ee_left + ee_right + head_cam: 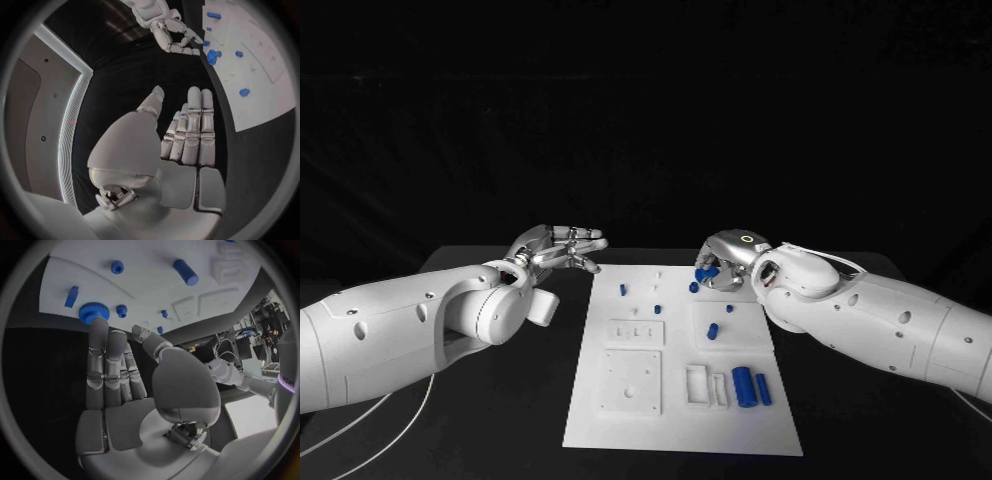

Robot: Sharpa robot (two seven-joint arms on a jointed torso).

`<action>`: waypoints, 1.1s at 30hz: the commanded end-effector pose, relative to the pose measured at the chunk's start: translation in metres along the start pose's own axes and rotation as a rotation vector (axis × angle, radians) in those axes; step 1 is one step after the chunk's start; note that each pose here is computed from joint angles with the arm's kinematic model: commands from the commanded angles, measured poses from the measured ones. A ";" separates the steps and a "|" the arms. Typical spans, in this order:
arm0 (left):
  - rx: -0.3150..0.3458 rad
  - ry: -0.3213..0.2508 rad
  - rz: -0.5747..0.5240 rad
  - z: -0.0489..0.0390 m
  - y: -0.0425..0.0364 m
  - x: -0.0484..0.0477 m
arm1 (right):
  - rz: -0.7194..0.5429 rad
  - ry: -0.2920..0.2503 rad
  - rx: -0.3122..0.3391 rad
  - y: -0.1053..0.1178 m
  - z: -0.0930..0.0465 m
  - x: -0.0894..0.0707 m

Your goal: Assemble the parts on the task board

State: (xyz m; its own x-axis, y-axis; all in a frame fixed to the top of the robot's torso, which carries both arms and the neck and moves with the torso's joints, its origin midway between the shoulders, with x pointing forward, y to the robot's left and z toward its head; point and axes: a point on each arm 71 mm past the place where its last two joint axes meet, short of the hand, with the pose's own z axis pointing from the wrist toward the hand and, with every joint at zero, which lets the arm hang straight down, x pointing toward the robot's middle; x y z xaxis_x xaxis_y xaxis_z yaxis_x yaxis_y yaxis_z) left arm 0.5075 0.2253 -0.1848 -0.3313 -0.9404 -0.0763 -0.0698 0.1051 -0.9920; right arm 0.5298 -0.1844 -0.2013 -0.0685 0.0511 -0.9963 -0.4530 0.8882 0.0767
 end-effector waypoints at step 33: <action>0.025 0.040 0.006 -0.0023 -0.0139 0.0066 | -0.112 0.025 0.019 0.010 0.007 0.014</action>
State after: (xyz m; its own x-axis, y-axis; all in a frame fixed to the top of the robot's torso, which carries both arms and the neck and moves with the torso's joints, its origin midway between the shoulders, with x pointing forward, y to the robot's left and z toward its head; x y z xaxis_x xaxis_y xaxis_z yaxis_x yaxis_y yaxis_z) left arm 0.5042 0.2202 -0.1740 -0.3538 -0.9320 -0.0788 -0.0524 0.1039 -0.9932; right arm 0.5310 -0.1725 -0.2127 -0.0332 -0.0311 -0.9990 -0.4384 0.8987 -0.0134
